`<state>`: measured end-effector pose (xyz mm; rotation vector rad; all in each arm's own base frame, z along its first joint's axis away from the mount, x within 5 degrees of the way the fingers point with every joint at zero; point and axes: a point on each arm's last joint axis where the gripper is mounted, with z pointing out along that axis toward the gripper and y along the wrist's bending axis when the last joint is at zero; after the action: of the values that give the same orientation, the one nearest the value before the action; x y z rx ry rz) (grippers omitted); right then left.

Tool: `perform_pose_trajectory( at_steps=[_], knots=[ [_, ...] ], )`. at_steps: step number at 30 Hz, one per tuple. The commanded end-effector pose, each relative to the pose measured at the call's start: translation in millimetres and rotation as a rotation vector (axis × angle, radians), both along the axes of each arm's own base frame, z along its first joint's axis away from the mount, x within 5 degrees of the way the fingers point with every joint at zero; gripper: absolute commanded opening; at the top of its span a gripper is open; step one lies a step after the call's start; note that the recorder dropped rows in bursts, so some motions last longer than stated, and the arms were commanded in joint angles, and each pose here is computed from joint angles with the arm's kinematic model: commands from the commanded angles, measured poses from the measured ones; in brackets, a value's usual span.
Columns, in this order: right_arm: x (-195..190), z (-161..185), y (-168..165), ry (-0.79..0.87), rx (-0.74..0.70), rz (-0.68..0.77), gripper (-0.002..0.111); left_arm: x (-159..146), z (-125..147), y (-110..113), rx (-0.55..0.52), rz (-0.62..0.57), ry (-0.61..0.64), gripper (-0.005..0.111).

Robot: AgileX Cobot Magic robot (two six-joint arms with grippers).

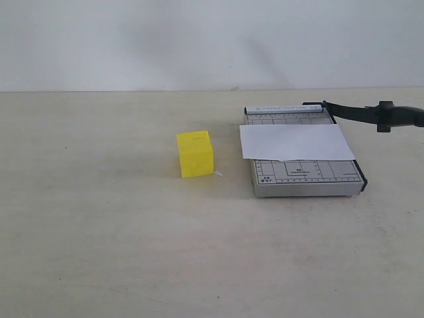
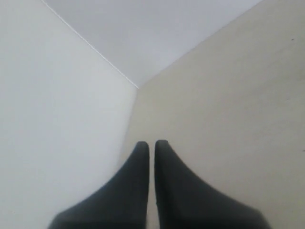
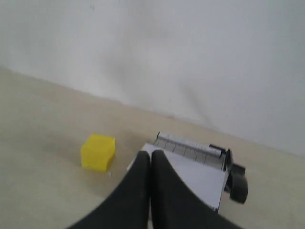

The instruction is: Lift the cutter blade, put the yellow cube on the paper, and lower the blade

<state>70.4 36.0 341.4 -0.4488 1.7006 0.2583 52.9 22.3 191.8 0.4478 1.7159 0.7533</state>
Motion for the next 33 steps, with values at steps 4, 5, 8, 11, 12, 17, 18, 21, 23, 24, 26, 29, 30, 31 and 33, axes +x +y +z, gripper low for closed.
perform_pose_trajectory(
  at_steps=[4,5,8,11,12,17,18,21,23,24,26,29,30,31,33],
  knots=[
    [-6.4,-18.5,0.4,0.190,-0.090,0.034,0.000,3.3,20.5,-20.2,0.007,-0.228,-0.222,0.004],
    [-6.4,-18.7,0.1,0.193,-0.088,0.031,0.000,2.9,24.5,-25.4,-0.042,-0.284,-0.272,0.004],
    [-5.8,-17.9,-0.2,0.181,-0.089,0.026,0.000,0.0,34.1,-37.6,-0.164,-0.428,-0.381,0.004],
    [-5.3,-18.0,-1.5,0.174,-0.109,0.017,0.000,-5.9,44.0,-49.4,-0.284,-0.585,-0.481,0.004],
    [-5.1,-18.5,-2.3,0.174,-0.125,0.012,0.000,-8.6,47.2,-53.3,-0.355,-0.646,-0.508,0.004],
    [-4.1,-20.7,-7.0,0.174,-0.191,-0.024,0.000,-29.2,61.7,-73.4,-0.877,-1.040,-0.520,0.004],
    [-3.8,-21.0,-8.0,0.174,-0.202,-0.031,0.000,-32.1,62.8,-75.6,-0.926,-1.089,-0.505,0.004],
    [-3.3,-21.6,-10.4,0.173,-0.228,-0.052,0.000,-42.8,63.3,-84.5,-1.057,-1.259,-0.402,0.004],
    [-3.0,-21.9,-11.5,0.179,-0.225,-0.066,0.000,-51.0,63.6,-89.5,-1.128,-1.373,-0.326,0.004],
    [-2.8,-22.3,-12.9,0.185,-0.226,-0.082,0.000,-59.6,65.6,-92.0,-1.162,-1.482,-0.297,0.004],
    [-1.6,-26.0,-14.9,0.193,-0.245,-0.100,0.000,-60.0,70.3,-88.4,-1.218,-1.488,-0.349,0.004],
    [1.3,-44.4,-16.5,0.251,-0.253,-0.120,0.000,-60.5,75.2,-84.0,-1.463,-1.505,-0.287,0.004],
    [2.2,-56.2,-16.1,0.297,-0.228,-0.127,0.000,-60.6,77.1,-82.2,-1.466,-1.506,-0.324,0.004],
    [2.6,-60.7,-16.1,0.315,-0.216,-0.133,0.000,-52.3,76.6,-78.3,-1.507,-1.398,-0.356,0.004],
    [4.3,-76.3,-15.6,0.355,-0.183,-0.145,0.000,-12.4,69.8,-50.0,-1.316,-0.643,-0.415,0.004]
  ],
)
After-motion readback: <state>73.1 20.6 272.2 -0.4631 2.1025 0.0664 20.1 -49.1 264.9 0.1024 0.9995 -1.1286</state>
